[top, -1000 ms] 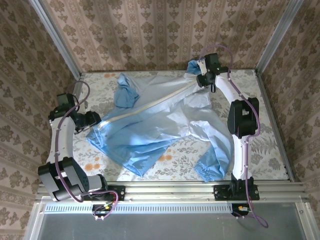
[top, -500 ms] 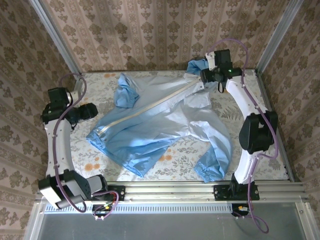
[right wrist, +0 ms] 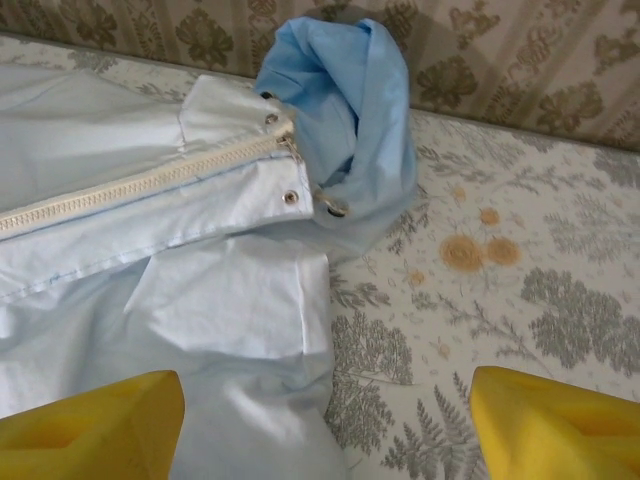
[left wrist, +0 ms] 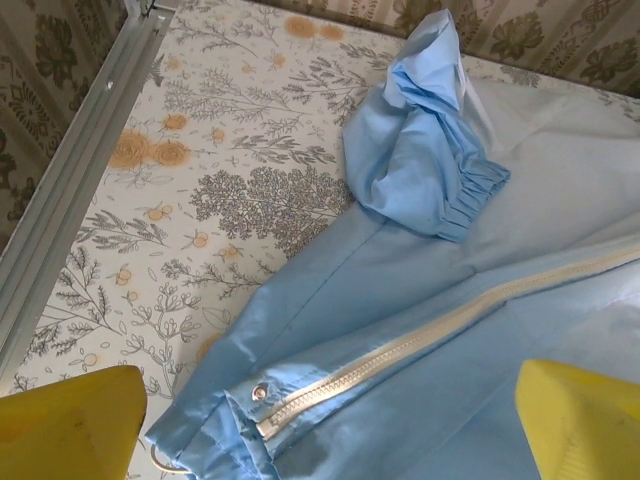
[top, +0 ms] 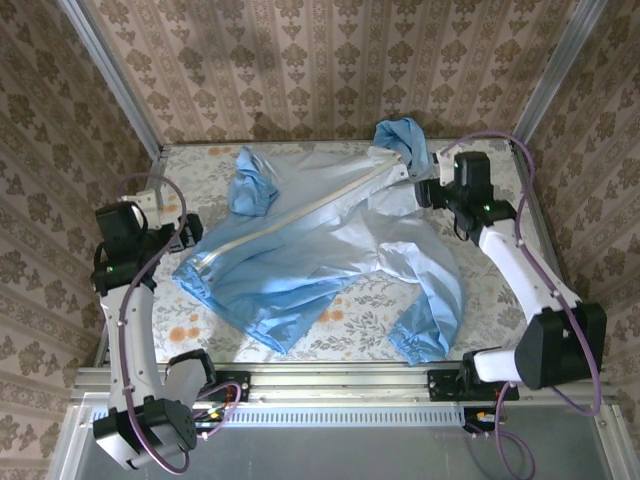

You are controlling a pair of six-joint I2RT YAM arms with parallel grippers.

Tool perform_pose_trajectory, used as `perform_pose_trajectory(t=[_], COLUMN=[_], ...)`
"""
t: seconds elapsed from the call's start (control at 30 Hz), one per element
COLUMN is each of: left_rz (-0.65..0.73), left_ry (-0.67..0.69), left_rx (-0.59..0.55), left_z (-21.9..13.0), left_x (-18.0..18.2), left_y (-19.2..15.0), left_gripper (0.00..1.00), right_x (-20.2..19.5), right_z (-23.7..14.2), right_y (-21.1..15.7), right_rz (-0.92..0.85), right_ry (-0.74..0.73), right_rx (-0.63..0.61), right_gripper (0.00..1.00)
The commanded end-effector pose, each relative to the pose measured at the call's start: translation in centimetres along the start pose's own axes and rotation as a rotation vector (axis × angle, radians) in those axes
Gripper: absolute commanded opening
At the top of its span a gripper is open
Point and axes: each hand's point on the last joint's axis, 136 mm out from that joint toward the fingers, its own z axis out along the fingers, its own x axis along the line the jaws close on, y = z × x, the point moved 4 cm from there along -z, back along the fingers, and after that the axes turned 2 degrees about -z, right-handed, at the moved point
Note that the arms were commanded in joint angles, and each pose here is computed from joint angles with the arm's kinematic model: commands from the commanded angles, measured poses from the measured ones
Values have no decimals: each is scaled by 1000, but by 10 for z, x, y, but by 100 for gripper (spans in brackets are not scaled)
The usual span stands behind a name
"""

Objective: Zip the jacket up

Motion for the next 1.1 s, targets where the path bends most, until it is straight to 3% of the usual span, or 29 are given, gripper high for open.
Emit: perform_pose_trajectory(t=[0.0,0.17,0.33,0.5,0.83,1.07], left_rz=[48,49,143,125,162,176], left_ry=[-25,-13,2,141,63,37], left_rx=[-137,-269,-371,-400,-315,-339], left_z=[5,18,28,29,84,114], left_x=[0,6,6,19,8,9], left_y=[11,-6,-28,-36,-74,-83], left_gripper=[100,100,100,100,100,100], right_x=[-16,-24,-42,-43,-41,-33], right_z=[-5,-1,6,15,23,44], right_y=[-7,-46,-87,-114,-123,-133], right_rz=[90,194,291,301,281,253], right_ry=[-68,-72,-178,-224,-225,-163], right_rx=[-86,-129,-142,-139,-288,-272], right_gripper=[77,84,100,100,100,100])
